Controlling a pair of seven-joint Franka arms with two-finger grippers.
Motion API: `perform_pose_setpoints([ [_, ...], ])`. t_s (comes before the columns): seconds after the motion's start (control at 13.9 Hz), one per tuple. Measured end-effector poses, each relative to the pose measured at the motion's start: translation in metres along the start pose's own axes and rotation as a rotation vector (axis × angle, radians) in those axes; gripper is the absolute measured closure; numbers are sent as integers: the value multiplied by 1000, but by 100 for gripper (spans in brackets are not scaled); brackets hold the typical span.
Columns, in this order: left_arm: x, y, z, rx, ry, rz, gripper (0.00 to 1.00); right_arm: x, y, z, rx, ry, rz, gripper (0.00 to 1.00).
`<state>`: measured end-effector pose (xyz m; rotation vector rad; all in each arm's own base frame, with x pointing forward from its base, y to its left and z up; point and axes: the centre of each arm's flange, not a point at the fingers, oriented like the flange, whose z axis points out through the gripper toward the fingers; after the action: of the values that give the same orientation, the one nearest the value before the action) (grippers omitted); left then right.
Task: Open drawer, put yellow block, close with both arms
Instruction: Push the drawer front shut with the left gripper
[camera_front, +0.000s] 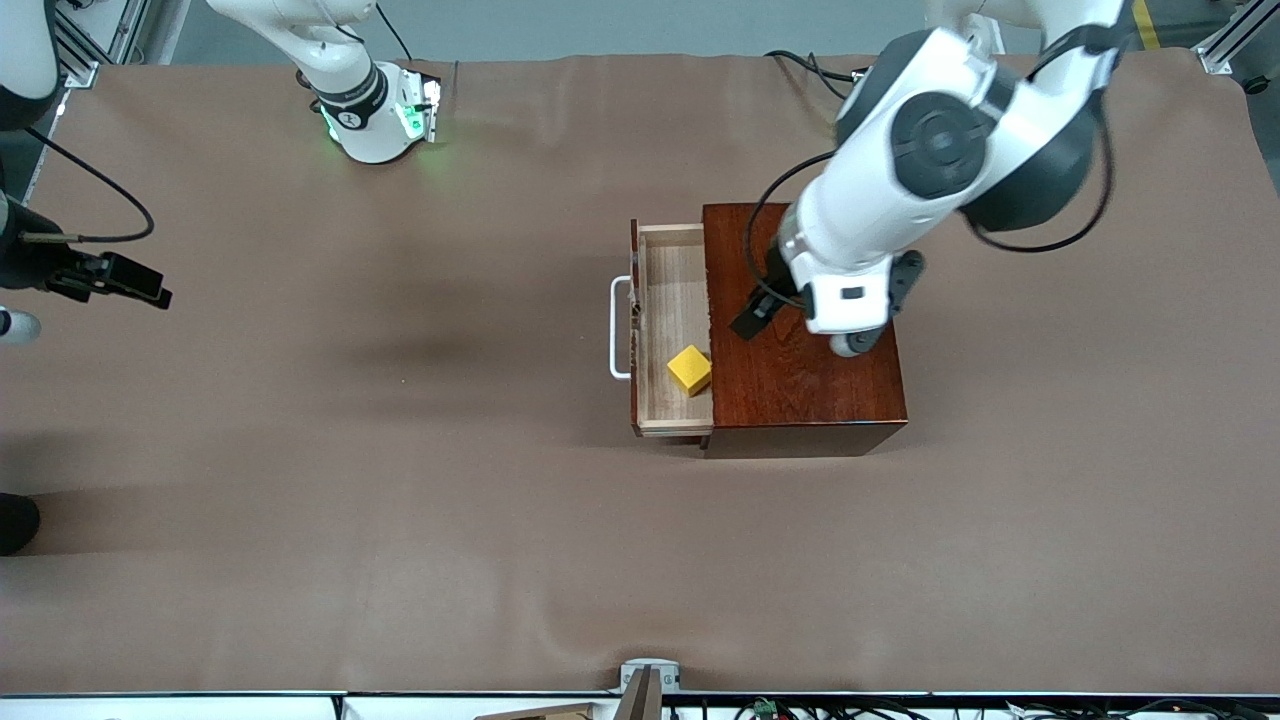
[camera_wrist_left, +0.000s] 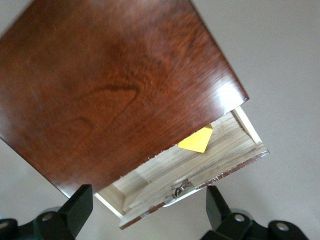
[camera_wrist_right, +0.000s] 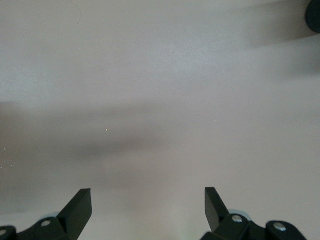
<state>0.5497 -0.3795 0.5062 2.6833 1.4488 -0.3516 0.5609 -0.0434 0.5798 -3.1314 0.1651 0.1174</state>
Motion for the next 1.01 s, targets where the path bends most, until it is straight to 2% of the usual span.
perform_pose_setpoints([
  [0.22, -36, 21, 44, -27, -7, -182, 0, -1, 0, -3, 0, 4, -1, 0],
  [0.5, -99, 46, 105, -119, -49, -426, 0, -1, 0, -3, 0, 4, -3, 0],
  [0.65, -126, 48, 134, -120, -61, -535, 0, -1, 0, -4, 0, 5, -4, 0],
  [0.86, -151, 44, 171, -88, -27, -598, 0, -1, 0, -6, 0, 10, -4, 0],
  [1.01, -159, 41, 191, -94, 43, -558, 0, -1, 0, -7, 0, 13, -4, 0],
])
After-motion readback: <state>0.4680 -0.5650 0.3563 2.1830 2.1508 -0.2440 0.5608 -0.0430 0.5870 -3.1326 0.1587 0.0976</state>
